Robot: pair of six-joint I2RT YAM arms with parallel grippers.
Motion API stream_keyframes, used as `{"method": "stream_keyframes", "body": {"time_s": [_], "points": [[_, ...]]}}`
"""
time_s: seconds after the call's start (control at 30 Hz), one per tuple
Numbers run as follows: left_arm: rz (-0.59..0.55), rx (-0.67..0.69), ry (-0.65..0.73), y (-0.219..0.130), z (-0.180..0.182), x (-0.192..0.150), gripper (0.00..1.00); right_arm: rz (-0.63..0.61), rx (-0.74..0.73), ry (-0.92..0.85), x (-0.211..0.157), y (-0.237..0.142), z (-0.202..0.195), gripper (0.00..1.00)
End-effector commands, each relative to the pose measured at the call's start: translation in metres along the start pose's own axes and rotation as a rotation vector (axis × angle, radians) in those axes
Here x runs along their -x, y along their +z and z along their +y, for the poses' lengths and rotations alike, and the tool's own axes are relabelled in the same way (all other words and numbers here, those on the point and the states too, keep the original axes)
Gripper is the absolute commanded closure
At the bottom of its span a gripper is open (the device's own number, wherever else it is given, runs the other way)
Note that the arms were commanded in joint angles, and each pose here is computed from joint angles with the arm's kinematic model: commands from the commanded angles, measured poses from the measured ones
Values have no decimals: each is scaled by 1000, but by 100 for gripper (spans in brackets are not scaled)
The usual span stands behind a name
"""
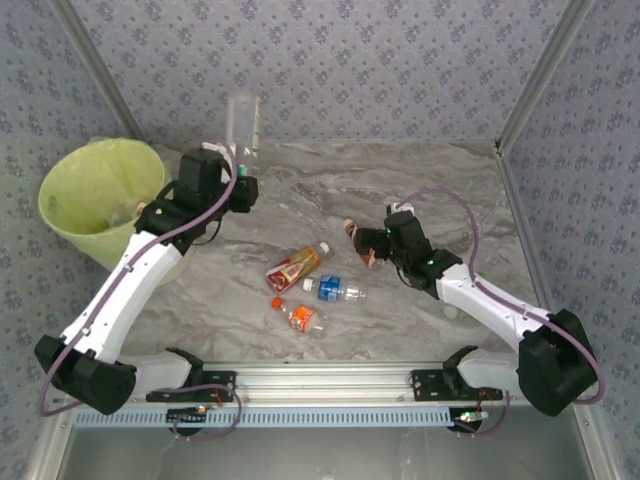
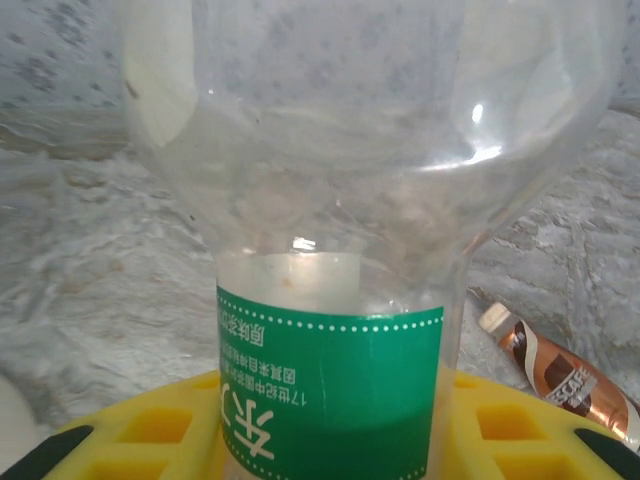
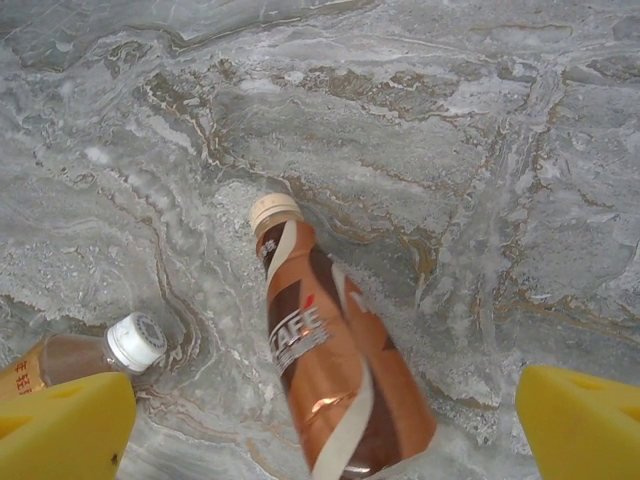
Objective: Put the plastic bottles in the bin
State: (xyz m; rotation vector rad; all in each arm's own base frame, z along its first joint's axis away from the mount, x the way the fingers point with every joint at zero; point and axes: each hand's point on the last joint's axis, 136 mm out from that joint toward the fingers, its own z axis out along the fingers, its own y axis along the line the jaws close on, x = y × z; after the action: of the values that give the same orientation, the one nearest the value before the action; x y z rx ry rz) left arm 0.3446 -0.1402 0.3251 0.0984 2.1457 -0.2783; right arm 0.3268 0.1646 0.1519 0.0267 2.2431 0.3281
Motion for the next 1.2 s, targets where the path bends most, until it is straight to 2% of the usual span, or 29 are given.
{"method": "stream_keyframes", "body": {"time_s": [0.0, 0.3, 0.53, 0.77, 0.93, 1.07, 1.17], "points": [[-38, 136, -14, -37, 24, 18, 100, -23, -47, 41, 13, -1, -5, 0], [-301, 535, -85, -100, 94, 74, 100, -26, -52, 75, 15, -1, -7, 0], [-369, 805, -253, -127, 163, 73, 100, -29, -54, 76, 17, -1, -8, 0], [-332, 913, -434, -126, 207, 41, 100, -17, -47, 73, 18, 4, -5, 0], [-278, 883, -619, -113, 236, 11, 100, -4, -29, 75, 21, 7, 1, 0], [-245, 851, -680, -104, 243, 0, 100, 0, -30, 73, 20, 7, 0, 0], [-216, 826, -700, -95, 241, -6, 84, 1, -36, 78, 18, 7, -2, 0]]}}
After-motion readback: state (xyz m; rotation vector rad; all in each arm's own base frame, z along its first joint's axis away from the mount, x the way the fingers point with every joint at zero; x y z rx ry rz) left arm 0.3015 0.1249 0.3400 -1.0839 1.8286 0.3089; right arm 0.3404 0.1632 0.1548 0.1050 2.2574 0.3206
